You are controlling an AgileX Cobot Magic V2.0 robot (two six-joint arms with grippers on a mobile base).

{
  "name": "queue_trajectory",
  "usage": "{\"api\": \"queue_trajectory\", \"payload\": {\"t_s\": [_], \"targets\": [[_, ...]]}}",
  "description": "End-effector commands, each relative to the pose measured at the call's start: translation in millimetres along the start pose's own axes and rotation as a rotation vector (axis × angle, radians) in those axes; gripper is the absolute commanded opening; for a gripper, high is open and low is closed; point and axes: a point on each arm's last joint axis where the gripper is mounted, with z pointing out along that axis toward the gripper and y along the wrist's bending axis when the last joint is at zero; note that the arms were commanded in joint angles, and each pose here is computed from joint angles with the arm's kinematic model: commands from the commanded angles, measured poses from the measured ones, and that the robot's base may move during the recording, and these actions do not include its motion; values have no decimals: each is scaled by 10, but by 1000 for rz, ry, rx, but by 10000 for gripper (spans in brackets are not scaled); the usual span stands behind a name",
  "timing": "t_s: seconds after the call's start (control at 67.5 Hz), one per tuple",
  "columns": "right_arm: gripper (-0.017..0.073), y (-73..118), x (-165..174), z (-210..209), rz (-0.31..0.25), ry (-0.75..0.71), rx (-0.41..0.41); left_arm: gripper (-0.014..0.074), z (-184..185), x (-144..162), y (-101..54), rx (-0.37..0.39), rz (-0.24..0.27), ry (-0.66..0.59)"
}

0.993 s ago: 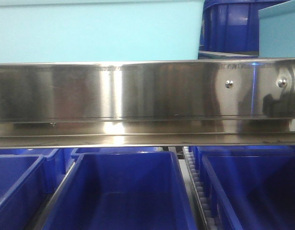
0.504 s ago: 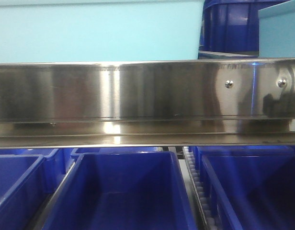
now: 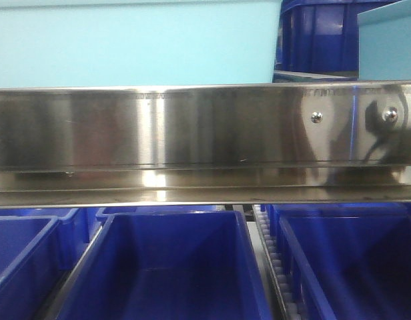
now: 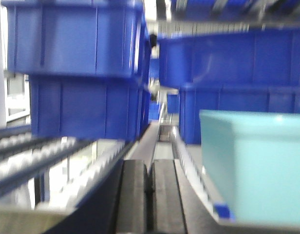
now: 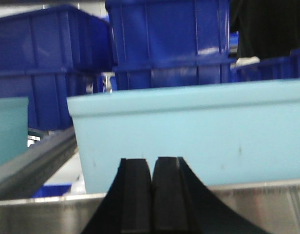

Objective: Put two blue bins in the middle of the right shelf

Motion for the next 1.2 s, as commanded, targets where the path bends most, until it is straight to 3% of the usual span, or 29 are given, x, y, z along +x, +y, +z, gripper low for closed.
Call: {"api": "queue_trajectory", "payload": {"t_s": [0.0,0.178,0.252,0.311,0.4,0.622,0.785,0.919,1.052,1.186], "targets": [[-162,4,-98,-6,-9,-64,2,-111,-6,-74,-1,2,-18,-73],[-162,87,-674,-95,-10,-66,-23,-90,-20,-550,2,-4,-17,-81],[-162,123,-924,-154,-12,-61,-32,-17,-4,-758,1,2,-20,-50],[-140,148,-1099,-140,-13,-32,-36,94,38,-923,-6,21,-25,-6],[6,172,-1303,-78,-14,-18,-37,226,125,-1098,-23,62,-34,49],[572,191,-1471,208,-13,54,-30,491,432,-1331,-89,136,-45,192],[570,224,-1506,446,-9,172,-54,564,728,-1510,-159,171,-42,296],[570,362,-1663,677,4,253,-164,559,963,-1714,-278,244,-58,380],[570,630,-1856,988,-1,335,-318,559,1222,-1853,-396,284,-82,558],[570,1042,-2000,1356,-37,458,-473,559,1504,-1955,-500,304,-97,688]]}}
